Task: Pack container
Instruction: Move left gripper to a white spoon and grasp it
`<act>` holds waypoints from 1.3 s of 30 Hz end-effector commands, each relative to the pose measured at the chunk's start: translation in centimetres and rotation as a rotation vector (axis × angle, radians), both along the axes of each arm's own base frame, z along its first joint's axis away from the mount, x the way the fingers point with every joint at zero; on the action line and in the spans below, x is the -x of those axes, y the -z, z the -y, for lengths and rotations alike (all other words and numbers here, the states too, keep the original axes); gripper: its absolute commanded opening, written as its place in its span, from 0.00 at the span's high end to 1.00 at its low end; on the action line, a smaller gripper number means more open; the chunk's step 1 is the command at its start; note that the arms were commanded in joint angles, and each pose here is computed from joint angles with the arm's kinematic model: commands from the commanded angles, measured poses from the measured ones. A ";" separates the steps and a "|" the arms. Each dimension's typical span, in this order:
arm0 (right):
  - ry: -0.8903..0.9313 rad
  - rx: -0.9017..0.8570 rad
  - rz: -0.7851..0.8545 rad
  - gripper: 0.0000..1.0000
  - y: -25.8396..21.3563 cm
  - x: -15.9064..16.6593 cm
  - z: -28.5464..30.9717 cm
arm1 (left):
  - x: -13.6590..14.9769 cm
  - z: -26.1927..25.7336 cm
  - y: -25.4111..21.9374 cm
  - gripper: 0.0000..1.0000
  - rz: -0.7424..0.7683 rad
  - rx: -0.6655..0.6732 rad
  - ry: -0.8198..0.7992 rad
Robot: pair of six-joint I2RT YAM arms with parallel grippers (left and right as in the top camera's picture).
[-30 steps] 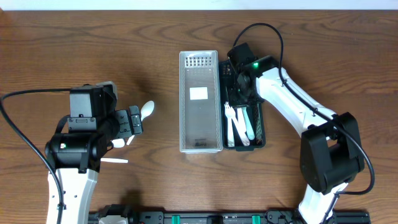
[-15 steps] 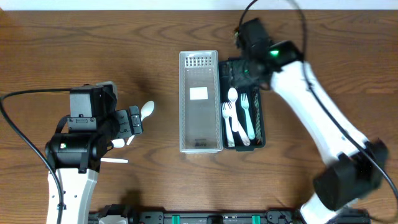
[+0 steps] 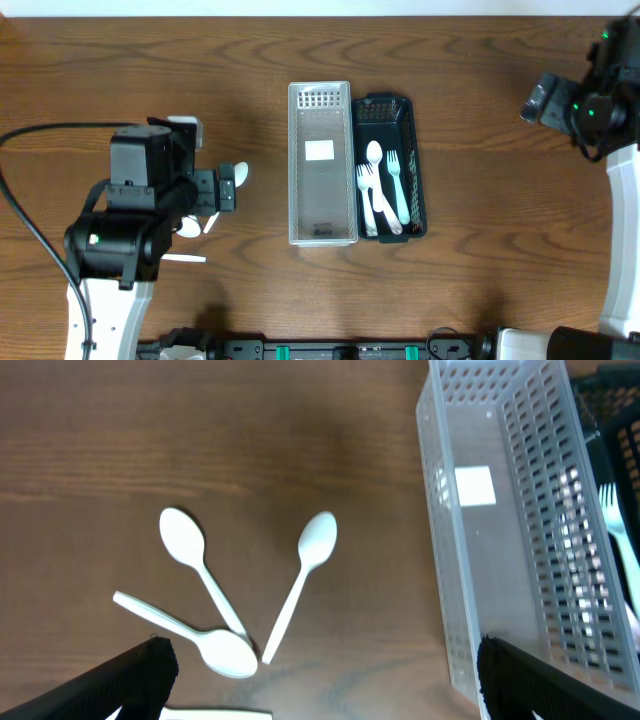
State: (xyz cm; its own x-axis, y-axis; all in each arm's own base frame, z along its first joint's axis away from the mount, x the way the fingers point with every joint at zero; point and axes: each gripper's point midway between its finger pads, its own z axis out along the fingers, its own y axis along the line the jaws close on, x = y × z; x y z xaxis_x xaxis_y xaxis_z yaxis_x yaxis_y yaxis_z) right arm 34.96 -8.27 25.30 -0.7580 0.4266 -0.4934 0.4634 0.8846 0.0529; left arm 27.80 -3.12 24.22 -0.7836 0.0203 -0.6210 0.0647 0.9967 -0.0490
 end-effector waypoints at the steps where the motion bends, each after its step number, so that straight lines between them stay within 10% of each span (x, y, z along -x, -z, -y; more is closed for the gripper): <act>1: 0.061 -0.087 -0.087 0.01 4.6 1.2 0.8 | -1.8 -0.1 1.0 0.02 -0.028 -0.033 0.006; 12: 0.056 -0.161 -0.213 0.01 13.5 3.6 -0.4 | -5.2 -0.2 9.2 0.02 -0.259 -0.174 0.167; 39: 0.055 -0.162 -0.215 0.01 13.7 3.6 -0.4 | -4.7 -2.8 25.0 0.02 -0.704 -0.197 0.214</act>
